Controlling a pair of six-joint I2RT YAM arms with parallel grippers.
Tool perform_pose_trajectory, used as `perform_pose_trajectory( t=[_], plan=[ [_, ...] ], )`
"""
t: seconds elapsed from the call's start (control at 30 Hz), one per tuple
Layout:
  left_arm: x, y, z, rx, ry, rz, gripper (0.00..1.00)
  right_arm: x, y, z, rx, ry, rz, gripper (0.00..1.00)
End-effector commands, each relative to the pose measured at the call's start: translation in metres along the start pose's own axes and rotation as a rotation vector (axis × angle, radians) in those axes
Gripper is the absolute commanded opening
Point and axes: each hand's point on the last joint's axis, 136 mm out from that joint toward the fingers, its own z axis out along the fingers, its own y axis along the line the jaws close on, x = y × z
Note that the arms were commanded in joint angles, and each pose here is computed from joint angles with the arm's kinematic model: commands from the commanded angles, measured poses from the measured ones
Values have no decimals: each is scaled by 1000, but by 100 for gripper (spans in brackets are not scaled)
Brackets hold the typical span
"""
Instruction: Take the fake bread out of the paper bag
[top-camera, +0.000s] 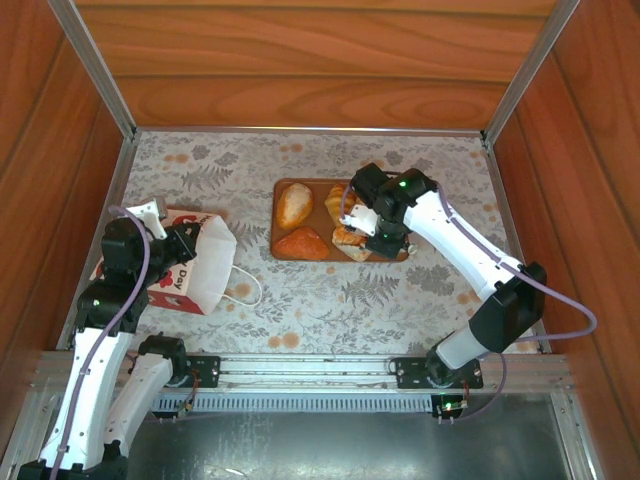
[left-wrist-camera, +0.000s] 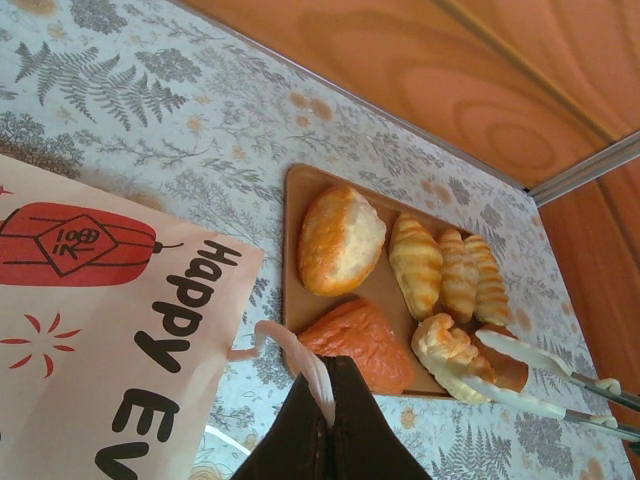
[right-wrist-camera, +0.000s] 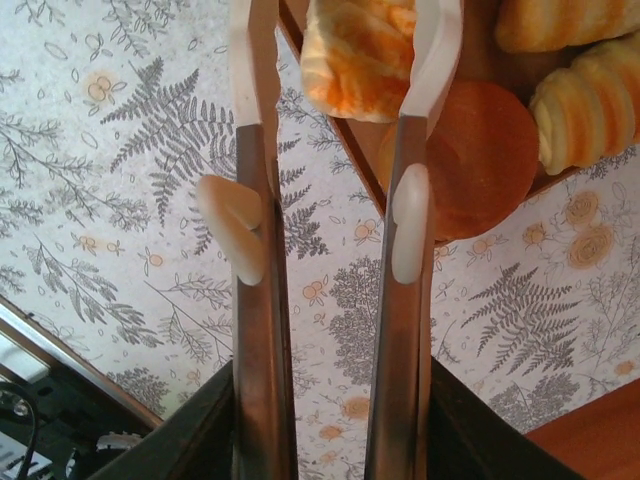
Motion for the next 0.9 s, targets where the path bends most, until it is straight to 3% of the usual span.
perform_pose_trajectory(
  t=[0.0, 0.13, 0.3, 0.87],
  plan=[
    [-3, -2, 0, 7, -13, 17, 0, -11, 4, -12, -27, -51, 142, 50],
    [-3, -3, 0, 8, -15, 15, 0, -12, 13, -8, -94, -2, 293, 56],
    [-4, -4, -1, 12, -16, 13, 0, -20, 22, -4, -154, -2, 389, 55],
    [-7, -10, -5, 32, -24, 8, 0, -18, 14, 23, -148, 110, 373, 51]
  ],
)
